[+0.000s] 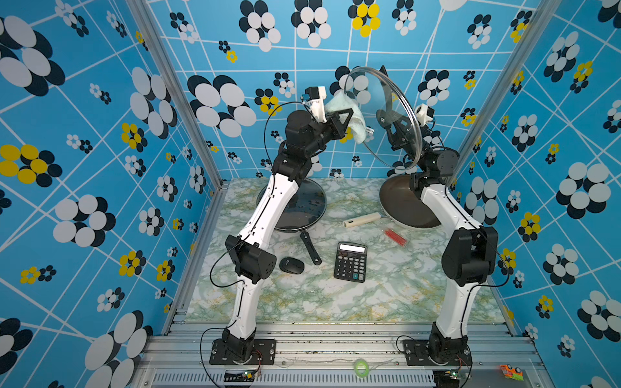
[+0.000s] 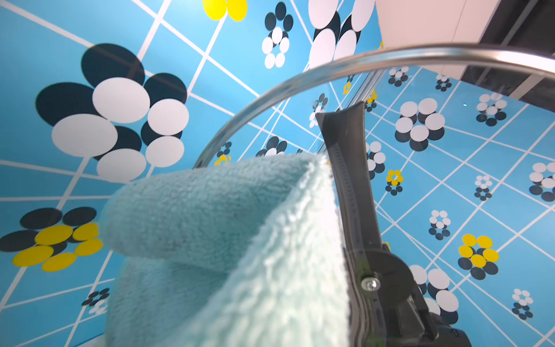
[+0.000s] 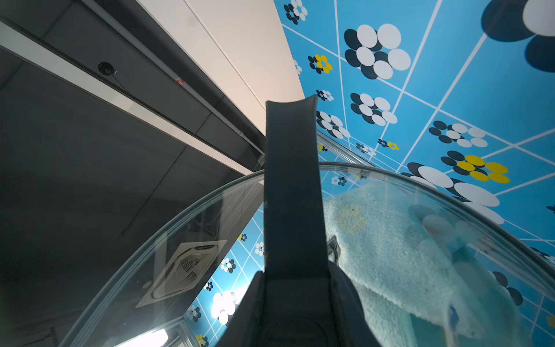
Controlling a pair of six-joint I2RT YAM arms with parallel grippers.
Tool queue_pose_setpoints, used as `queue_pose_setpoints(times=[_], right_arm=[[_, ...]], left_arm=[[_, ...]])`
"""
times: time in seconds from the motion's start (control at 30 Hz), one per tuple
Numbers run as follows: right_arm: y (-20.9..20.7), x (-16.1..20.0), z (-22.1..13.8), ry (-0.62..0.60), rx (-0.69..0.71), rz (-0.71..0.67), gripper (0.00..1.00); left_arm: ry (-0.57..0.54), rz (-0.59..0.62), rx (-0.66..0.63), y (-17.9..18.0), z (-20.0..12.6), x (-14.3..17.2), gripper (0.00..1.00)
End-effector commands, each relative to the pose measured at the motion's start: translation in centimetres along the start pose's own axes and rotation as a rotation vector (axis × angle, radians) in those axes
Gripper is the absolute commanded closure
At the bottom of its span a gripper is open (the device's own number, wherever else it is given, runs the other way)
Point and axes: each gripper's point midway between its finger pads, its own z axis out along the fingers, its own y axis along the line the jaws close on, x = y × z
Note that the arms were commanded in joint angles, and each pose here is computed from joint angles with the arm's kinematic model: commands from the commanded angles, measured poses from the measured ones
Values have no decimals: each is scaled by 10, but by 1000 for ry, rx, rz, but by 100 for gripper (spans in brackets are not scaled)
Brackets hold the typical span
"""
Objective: Wipe the pot lid with a cloth
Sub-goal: Wipe the pot lid.
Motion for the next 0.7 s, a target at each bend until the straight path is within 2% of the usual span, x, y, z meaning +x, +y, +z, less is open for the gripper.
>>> queue_pose_setpoints(times=[0.0, 0.23, 0.47, 0.57, 0.67], right_arm=[[86, 16, 9, 43, -203, -120, 100], [100, 41, 22, 145, -250, -105, 100], [101, 52, 26, 179, -260, -100, 100], [98, 51, 25, 173, -257, -100, 100], [92, 50, 26, 174, -253, -89, 100]], left_arm=[[-31, -68, -28, 38, 18, 20, 100], [-29, -120, -25, 50, 29, 39, 100], [94, -186, -101, 67, 26, 86, 100], [117, -191, -103, 61, 16, 98, 100], [122, -165, -33, 37, 11, 94, 100]])
